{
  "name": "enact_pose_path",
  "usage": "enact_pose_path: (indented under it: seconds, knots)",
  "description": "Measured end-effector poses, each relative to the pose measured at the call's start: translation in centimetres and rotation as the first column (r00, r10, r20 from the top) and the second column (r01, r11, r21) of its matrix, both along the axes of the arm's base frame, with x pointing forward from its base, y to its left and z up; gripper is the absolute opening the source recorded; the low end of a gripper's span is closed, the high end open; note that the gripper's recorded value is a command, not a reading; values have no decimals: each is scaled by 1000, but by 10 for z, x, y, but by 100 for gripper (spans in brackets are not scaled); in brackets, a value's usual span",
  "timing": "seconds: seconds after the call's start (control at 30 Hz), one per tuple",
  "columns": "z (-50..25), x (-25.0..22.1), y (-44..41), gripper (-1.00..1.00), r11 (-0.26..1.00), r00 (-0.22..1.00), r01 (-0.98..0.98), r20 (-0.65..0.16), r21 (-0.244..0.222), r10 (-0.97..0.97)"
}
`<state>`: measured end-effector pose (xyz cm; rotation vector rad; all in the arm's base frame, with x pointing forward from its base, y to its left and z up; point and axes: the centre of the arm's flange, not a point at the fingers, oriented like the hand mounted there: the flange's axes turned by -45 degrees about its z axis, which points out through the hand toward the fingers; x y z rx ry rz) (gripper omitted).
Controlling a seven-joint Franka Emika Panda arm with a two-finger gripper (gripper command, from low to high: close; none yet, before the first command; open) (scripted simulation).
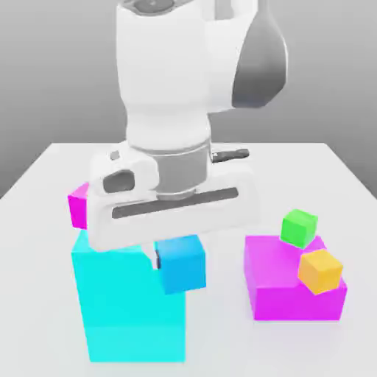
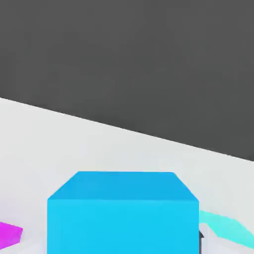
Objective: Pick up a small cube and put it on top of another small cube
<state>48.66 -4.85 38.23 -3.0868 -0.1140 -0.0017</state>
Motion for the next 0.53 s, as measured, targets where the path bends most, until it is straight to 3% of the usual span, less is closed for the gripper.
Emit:
enact_pose_path:
  seconds: [0.27, 0.4, 0.43, 0.53]
  knots:
    - [85, -80, -80, -100, 877, 877, 480, -3, -38, -480]
    - [49, -92, -90, -100, 840, 841, 541, -1, -46, -542]
    - [37, -93, -90, 100, 838, 839, 543, -1, -47, -544]
    - [37, -93, -90, 100, 838, 839, 543, -1, -47, -544]
